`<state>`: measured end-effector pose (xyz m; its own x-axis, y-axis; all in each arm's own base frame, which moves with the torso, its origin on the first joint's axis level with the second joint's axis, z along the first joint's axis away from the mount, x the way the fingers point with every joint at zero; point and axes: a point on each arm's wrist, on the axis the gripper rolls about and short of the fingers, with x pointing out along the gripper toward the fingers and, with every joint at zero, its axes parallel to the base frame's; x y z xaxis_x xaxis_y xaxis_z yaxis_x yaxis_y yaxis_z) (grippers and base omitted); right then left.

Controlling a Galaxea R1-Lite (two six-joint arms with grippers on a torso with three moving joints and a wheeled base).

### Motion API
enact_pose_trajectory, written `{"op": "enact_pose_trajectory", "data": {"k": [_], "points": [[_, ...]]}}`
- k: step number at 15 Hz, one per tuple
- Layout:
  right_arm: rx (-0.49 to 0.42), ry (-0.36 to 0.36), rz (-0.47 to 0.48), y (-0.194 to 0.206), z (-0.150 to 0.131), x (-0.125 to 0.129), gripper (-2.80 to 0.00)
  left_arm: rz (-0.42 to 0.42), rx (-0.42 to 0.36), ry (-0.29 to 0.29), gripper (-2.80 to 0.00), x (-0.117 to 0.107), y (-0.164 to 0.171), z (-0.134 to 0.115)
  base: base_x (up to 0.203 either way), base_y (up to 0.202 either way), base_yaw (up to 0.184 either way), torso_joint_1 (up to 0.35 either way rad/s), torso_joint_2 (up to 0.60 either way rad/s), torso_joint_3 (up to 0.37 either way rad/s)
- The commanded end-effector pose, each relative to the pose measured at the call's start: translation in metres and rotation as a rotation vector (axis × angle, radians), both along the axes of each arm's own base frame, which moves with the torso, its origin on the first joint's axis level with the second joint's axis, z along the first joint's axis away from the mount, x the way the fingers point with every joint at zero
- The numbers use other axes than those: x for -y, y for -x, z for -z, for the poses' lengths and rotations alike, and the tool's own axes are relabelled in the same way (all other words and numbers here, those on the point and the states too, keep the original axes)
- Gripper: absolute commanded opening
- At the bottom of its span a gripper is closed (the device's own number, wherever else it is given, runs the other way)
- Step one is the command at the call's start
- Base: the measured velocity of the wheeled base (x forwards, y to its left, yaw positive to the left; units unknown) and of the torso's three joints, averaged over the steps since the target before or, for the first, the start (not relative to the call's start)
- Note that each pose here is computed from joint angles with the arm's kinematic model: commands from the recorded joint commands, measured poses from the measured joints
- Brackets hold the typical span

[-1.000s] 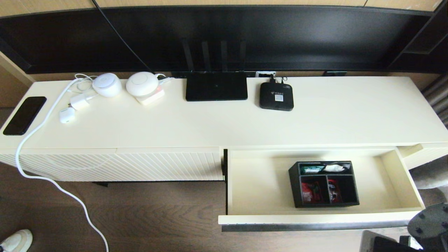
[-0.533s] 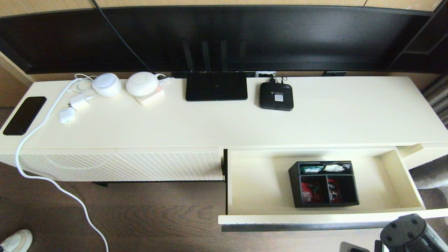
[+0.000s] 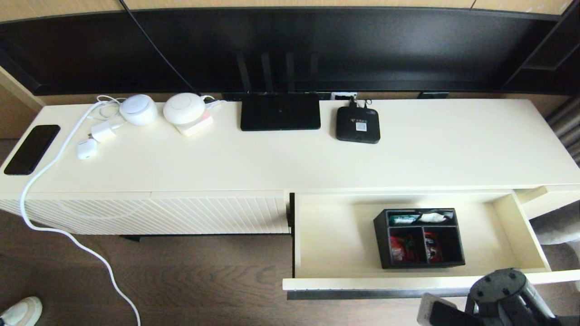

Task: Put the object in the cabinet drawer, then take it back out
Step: Close the drawer

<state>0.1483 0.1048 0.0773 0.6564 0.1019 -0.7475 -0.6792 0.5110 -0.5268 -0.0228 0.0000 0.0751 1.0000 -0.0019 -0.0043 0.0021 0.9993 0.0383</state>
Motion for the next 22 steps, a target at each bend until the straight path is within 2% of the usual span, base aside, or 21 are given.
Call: {"op": "enact_pose_trajectory", "data": {"k": [1, 8, 11, 22], "points": [[0.006, 0.006, 0.02, -0.01, 0.01, -0.003, -2.8, 0.0, 0.001, 0.0, -2.8, 0.0, 0.0, 0.0, 0.0, 0.0, 0.0, 0.0, 0.0, 0.0], [0.165, -0.095, 0.037, -0.035, 0.011, -0.015, -2.8, 0.0, 0.001, 0.0, -2.8, 0.0, 0.0, 0.0, 0.0, 0.0, 0.0, 0.0, 0.0, 0.0], [0.252, -0.067, 0.028, -0.047, 0.006, -0.009, -2.8, 0.0, 0.0, 0.0, -2.8, 0.0, 0.0, 0.0, 0.0, 0.0, 0.0, 0.0, 0.0, 0.0], [0.436, -0.163, 0.092, -0.095, 0.002, -0.019, -2.8, 0.0, -0.001, 0.0, -2.8, 0.0, 0.0, 0.0, 0.0, 0.0, 0.0, 0.0, 0.0, 0.0]]}}
